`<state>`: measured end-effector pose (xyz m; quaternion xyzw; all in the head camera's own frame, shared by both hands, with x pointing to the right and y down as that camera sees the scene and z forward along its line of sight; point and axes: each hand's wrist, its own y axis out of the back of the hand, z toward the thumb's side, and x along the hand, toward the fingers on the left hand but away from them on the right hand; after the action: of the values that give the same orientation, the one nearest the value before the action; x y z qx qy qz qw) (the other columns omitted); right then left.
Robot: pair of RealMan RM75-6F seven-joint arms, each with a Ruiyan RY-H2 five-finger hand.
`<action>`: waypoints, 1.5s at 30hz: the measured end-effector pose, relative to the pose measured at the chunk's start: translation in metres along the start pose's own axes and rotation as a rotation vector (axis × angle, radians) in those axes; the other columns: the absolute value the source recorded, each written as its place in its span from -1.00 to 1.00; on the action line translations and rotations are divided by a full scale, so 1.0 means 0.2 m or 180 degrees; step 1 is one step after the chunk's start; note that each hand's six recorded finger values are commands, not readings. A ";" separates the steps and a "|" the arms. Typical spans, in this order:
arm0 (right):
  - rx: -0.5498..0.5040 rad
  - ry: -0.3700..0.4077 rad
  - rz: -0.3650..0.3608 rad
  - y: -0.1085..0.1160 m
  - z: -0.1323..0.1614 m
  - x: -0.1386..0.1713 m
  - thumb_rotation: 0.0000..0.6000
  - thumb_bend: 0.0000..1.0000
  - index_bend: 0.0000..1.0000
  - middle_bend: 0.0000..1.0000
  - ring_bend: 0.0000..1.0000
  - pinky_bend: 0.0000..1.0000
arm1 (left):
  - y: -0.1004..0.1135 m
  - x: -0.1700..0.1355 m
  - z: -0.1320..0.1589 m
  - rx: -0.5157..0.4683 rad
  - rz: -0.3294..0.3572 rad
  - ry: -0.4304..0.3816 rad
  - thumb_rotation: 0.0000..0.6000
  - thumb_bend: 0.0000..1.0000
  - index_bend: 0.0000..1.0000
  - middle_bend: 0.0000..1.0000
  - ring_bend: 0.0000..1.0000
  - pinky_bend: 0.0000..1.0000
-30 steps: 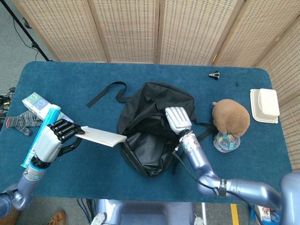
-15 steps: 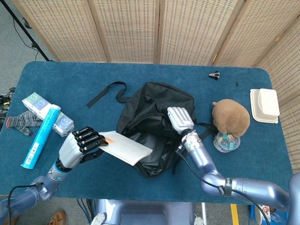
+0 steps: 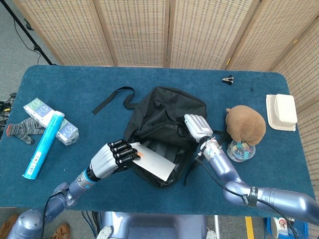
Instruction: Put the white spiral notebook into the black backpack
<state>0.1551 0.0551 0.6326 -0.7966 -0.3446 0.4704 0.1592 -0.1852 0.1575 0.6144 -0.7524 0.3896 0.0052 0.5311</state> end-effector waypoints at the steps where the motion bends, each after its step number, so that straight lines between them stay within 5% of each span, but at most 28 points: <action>1: 0.0002 -0.0006 -0.0004 0.00 0.00 0.00 1.00 0.31 0.19 0.23 0.15 0.45 | -0.02 -0.01 0.00 -0.0043 -0.0039 0.0003 1.00 0.11 0.63 0.28 0.11 0.19; 20: 0.0003 -0.0008 -0.0006 0.01 -0.01 0.00 1.00 0.31 0.20 0.24 0.15 0.45 | -0.11 -0.17 0.04 0.0072 -0.0802 -0.0136 1.00 0.04 0.59 0.27 0.10 0.19; 29: 0.0012 -0.0016 -0.0043 0.03 -0.02 0.00 1.00 0.31 0.20 0.24 0.15 0.45 | -0.03 -0.16 0.10 0.0456 -0.0598 -0.0530 1.00 0.02 0.58 0.26 0.04 0.19; 37: -0.0005 -0.0025 -0.0039 0.03 -0.03 0.00 1.00 0.31 0.20 0.24 0.16 0.45 | -0.09 -0.20 0.12 0.0795 -0.0831 -0.0911 1.00 0.01 0.54 0.24 0.00 0.19; 45: -0.0035 0.0010 0.0014 0.02 0.01 0.01 1.00 0.31 0.20 0.25 0.16 0.45 | -0.17 -0.15 0.06 0.1074 -0.0976 -0.0900 1.00 0.01 0.54 0.24 -0.01 0.19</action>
<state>0.1563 0.0536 0.6270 -0.7990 -0.3452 0.4676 0.1543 -0.1813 0.1894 0.6479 -0.6952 0.1883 -0.0353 0.6928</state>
